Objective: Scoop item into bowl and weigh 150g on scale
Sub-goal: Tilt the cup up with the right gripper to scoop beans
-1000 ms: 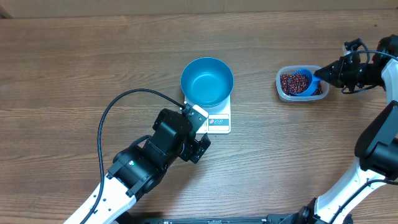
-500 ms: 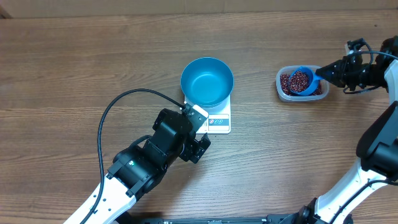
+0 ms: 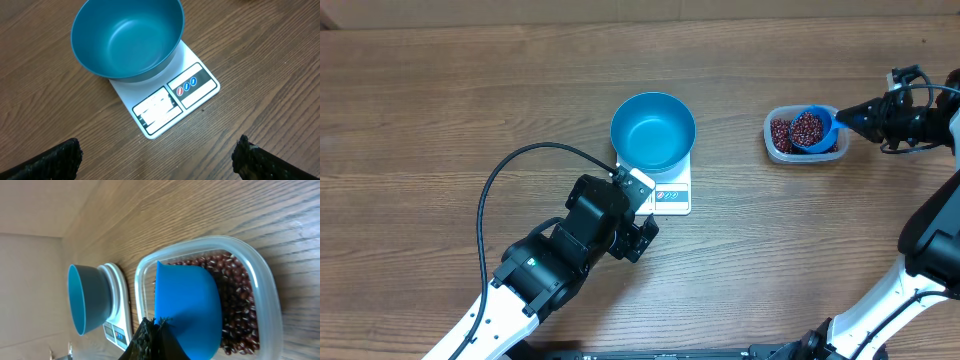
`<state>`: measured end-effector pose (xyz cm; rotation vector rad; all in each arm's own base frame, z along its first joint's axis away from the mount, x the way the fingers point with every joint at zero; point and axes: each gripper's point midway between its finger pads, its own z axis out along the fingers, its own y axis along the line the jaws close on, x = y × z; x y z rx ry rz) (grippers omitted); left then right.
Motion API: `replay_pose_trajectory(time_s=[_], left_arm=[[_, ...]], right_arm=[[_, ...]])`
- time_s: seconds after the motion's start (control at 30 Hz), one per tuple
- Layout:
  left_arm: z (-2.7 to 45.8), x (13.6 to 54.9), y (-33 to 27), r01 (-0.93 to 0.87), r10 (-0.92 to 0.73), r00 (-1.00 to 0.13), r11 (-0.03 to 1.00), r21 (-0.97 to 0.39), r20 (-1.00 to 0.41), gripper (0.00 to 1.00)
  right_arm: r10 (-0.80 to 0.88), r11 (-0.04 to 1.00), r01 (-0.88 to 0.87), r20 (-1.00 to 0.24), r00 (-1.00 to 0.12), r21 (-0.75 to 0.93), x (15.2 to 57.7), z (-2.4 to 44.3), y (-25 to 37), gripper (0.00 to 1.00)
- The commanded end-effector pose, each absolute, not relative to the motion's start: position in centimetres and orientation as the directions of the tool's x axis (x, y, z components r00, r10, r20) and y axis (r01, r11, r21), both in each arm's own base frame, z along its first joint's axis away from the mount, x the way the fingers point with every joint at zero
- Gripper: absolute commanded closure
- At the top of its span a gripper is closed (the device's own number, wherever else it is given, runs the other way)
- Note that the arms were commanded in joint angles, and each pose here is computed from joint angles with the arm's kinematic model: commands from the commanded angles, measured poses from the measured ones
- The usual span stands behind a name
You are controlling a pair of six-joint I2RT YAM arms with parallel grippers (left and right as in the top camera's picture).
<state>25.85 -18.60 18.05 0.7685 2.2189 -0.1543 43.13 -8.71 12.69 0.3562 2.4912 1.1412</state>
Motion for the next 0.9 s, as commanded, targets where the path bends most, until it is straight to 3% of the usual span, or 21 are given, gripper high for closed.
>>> replay_pose_trajectory(time_s=[0.0, 0.87], left_arm=[[17.8, 26.0, -18.4, 0.556, 0.470, -0.535, 0.821, 0.126, -0.702, 0.01], [17.8, 26.0, -18.4, 0.556, 0.470, -0.535, 0.821, 0.126, -0.702, 0.00]], right_arm=[[0.385, 0.590, 0.037, -0.241, -0.891, 0.807, 43.5, 13.5, -8.2, 0.96], [0.428, 0.393, -0.058, -0.239, -0.872, 0.918, 43.9, 17.3, -6.3, 0.96]])
